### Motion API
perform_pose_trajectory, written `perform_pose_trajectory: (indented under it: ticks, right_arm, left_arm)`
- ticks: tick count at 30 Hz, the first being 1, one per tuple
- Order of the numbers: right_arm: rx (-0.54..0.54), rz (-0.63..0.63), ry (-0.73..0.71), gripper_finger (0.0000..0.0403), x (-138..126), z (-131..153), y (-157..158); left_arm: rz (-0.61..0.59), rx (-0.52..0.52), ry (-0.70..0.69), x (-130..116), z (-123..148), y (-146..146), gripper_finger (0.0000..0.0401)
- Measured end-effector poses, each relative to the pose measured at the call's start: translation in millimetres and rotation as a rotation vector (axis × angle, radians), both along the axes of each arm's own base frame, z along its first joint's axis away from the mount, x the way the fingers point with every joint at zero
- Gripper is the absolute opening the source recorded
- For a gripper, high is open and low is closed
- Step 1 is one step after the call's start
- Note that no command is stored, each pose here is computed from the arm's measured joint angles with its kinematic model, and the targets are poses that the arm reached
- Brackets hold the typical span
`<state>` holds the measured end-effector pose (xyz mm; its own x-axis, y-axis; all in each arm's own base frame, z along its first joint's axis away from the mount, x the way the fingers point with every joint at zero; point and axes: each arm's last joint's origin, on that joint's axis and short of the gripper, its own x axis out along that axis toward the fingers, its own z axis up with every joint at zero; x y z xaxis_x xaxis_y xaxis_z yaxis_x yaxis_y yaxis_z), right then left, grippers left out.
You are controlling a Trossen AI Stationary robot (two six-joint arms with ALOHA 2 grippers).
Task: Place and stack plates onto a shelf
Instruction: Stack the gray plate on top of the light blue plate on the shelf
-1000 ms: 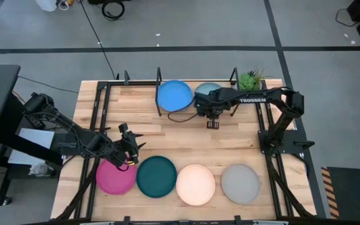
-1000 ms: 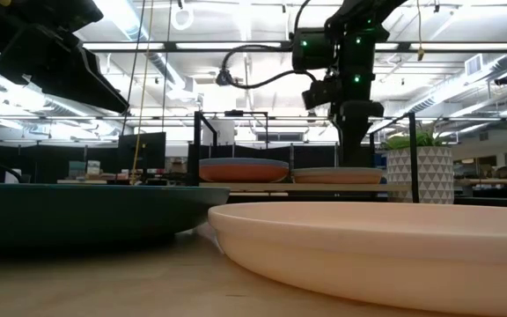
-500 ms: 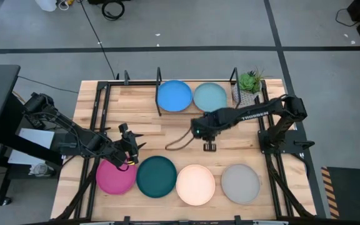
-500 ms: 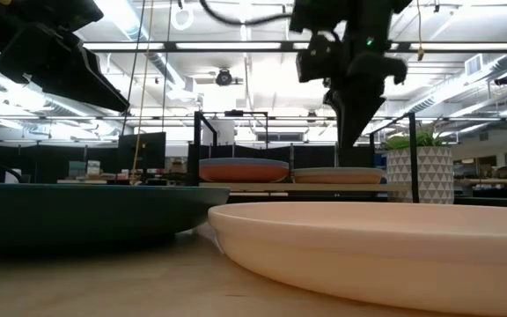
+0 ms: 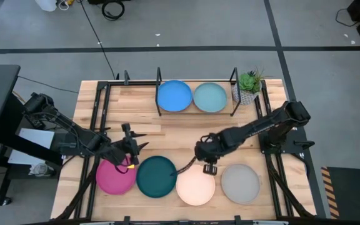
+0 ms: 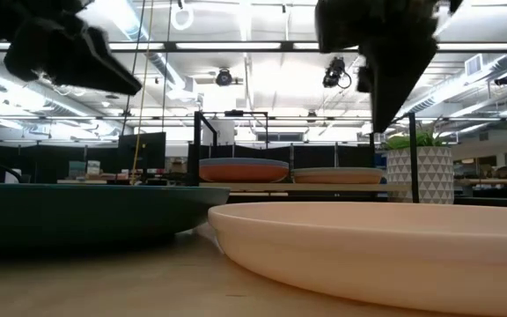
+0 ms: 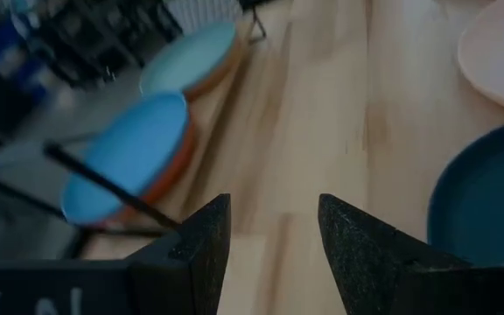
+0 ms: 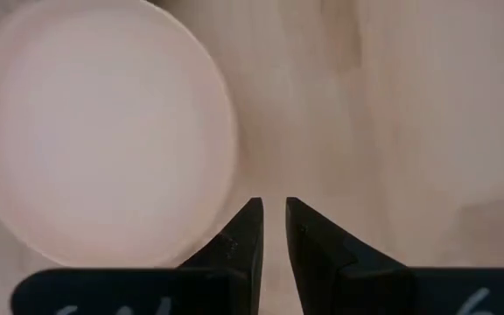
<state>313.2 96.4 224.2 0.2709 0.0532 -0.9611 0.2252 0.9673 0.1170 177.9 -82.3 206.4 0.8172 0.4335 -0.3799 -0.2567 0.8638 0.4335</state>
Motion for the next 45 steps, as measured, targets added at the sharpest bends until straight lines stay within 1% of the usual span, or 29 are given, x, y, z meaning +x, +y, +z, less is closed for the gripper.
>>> perform_pose_trajectory:
  ticks: [5, 9, 15, 19, 21, 23, 25, 27, 30, 34, 40, 45]
  right_arm:
    - [0.071, -0.152, 0.010, 0.0059, -10.6, 0.1, 31.2]
    - [0.118, -0.252, 0.026, 0.0059, -22.4, 0.0, 56.3]
    - [0.142, -0.395, 0.000, 0.0063, -43.0, 0.2, 91.7]
    - [0.143, -0.489, -0.009, 0.0071, -53.9, -6.2, 111.4]
    - [0.140, -0.511, 0.030, 0.0076, -55.3, -19.5, 121.7]
    - [0.160, -0.514, 0.103, 0.0081, -54.5, -37.1, 132.7]
    - [0.194, -0.507, 0.181, 0.0086, -52.3, -52.4, 142.5]
    - [0.201, -0.516, 0.206, 0.0092, -48.4, -60.6, 150.0]
    - [0.193, -0.527, 0.212, 0.0099, -45.3, -63.9, 156.8]
    - [0.172, -0.575, 0.179, 0.0104, -45.0, -59.0, 157.1]
    - [0.119, -0.625, 0.261, 0.0105, -57.4, -56.4, 159.4]
    - [0.127, -0.652, 0.275, 0.0105, -64.4, -57.1, 165.8]
  left_arm:
    - [-0.037, 0.094, -0.039, 9.0, 10.4, 2.5, 0.0180]
    - [-0.036, 0.132, -0.068, 15.8, 16.9, 9.1, 0.0180]
    - [-0.128, 0.128, -0.108, 27.4, 25.4, 22.1, 0.0180]
    - [-0.179, 0.086, -0.162, 34.4, 30.8, 33.8, 0.0180]
    - [-0.200, 0.066, -0.186, 37.2, 33.0, 39.8, 0.0180]
    - [-0.215, 0.061, -0.199, 39.3, 34.5, 46.2, 0.0180]
    - [-0.208, 0.065, -0.219, 40.9, 36.7, 51.8, 0.0180]
    - [-0.189, 0.079, -0.235, 41.9, 38.7, 57.2, 0.0180]
    - [-0.168, 0.094, -0.250, 42.8, 40.8, 62.7, 0.0180]
    - [-0.151, 0.115, -0.247, 43.3, 41.4, 67.7, 0.0180]
    - [-0.164, 0.113, -0.245, 44.0, 41.3, 72.8, 0.0180]
    - [-0.187, 0.104, -0.247, 44.6, 41.2, 76.9, 0.0180]
